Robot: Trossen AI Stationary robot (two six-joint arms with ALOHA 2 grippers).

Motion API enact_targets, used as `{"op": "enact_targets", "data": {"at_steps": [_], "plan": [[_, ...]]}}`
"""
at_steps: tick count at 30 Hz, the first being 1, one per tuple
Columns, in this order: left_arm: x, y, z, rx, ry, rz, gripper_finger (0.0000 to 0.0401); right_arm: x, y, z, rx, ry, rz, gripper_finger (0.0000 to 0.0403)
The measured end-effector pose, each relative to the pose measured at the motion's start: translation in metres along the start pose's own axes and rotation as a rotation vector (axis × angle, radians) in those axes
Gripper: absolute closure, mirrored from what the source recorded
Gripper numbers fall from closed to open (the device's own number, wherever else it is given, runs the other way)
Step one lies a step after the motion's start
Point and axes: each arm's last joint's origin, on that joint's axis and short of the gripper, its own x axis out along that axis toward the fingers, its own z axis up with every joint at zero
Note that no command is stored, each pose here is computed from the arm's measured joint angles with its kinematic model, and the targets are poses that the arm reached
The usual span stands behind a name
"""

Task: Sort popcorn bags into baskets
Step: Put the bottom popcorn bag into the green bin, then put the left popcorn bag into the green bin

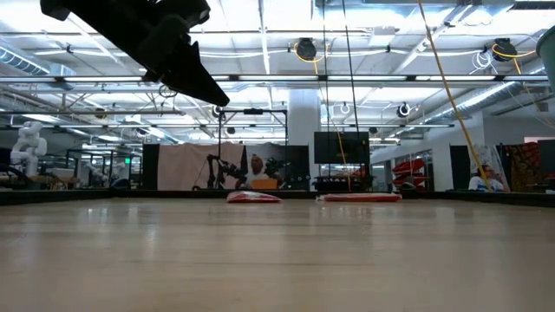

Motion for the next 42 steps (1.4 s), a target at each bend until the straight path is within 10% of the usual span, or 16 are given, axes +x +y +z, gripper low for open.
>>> {"op": "enact_targets", "data": {"at_steps": [22, 42], "plan": [[0.000, 0.000, 0.000, -0.001, -0.001, -0.002, 0.0268, 0.048, -0.041, 0.003, -0.031, 0.070, -0.034, 0.0402], [0.001, 0.001, 0.002, 0.013, -0.014, 0.000, 0.0268, 0.008, -0.027, -0.003, -0.082, -0.020, 0.125, 0.0403]]}}
